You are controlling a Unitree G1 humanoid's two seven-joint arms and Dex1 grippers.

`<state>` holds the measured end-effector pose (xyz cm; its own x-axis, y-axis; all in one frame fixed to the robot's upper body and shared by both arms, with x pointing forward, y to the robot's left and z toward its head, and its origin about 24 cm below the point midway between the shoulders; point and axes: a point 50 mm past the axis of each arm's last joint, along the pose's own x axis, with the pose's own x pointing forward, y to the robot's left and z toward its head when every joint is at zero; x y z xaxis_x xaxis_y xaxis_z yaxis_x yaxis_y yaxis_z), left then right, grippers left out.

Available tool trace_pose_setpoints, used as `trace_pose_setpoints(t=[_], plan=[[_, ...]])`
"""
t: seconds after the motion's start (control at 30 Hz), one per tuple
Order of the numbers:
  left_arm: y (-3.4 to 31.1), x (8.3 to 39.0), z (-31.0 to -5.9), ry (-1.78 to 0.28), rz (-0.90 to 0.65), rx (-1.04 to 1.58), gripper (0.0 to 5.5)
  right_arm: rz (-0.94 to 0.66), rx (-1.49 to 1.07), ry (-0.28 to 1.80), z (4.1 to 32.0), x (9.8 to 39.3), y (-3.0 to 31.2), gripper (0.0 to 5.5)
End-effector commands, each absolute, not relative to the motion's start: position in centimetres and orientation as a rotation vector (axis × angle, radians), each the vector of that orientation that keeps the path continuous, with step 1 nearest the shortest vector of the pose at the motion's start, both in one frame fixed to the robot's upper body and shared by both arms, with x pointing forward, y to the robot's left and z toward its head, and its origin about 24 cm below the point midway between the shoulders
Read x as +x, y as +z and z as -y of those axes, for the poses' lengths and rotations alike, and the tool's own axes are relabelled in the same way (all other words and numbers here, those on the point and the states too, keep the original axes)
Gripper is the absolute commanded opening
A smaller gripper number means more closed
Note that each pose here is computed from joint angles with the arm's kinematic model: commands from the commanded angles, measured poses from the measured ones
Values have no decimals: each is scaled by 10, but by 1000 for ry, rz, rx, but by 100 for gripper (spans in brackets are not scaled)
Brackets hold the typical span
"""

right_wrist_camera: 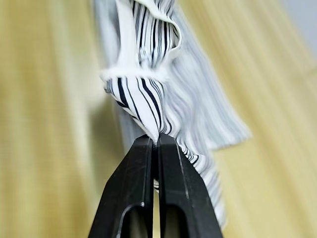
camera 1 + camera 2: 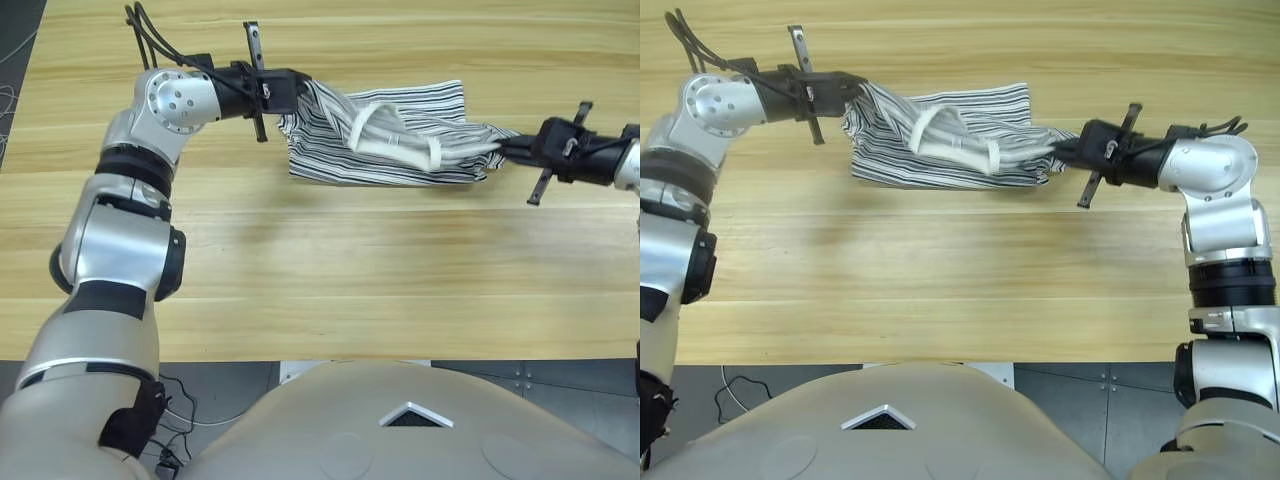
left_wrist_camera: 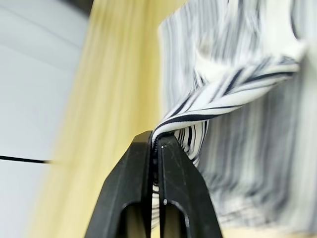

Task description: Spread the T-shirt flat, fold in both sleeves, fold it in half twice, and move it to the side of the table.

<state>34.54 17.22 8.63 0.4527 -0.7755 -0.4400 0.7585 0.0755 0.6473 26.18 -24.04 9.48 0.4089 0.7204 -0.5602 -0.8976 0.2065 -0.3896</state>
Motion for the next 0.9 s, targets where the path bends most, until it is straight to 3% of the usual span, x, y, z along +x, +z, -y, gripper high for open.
trace_pose_setpoints(t=[0.03, 0.27, 0.43, 0.67, 0.9], plan=[[93, 323, -179, -1352, -112, 516, 10, -305, -571, 1287, 251, 240, 116, 12], [90, 294, -215, -1419, -416, 257, 10, -548, -570, 1273, 293, 224, 108, 12], [58, 258, -240, -1487, -668, 399, 10, -709, -633, 1333, 305, 205, 88, 12], [25, 205, -229, -1691, -785, 501, 10, -798, -602, 1591, 274, 158, 55, 12], [32, 179, -202, -1821, -718, 458, 10, -774, -576, 1669, 257, 145, 55, 12]])
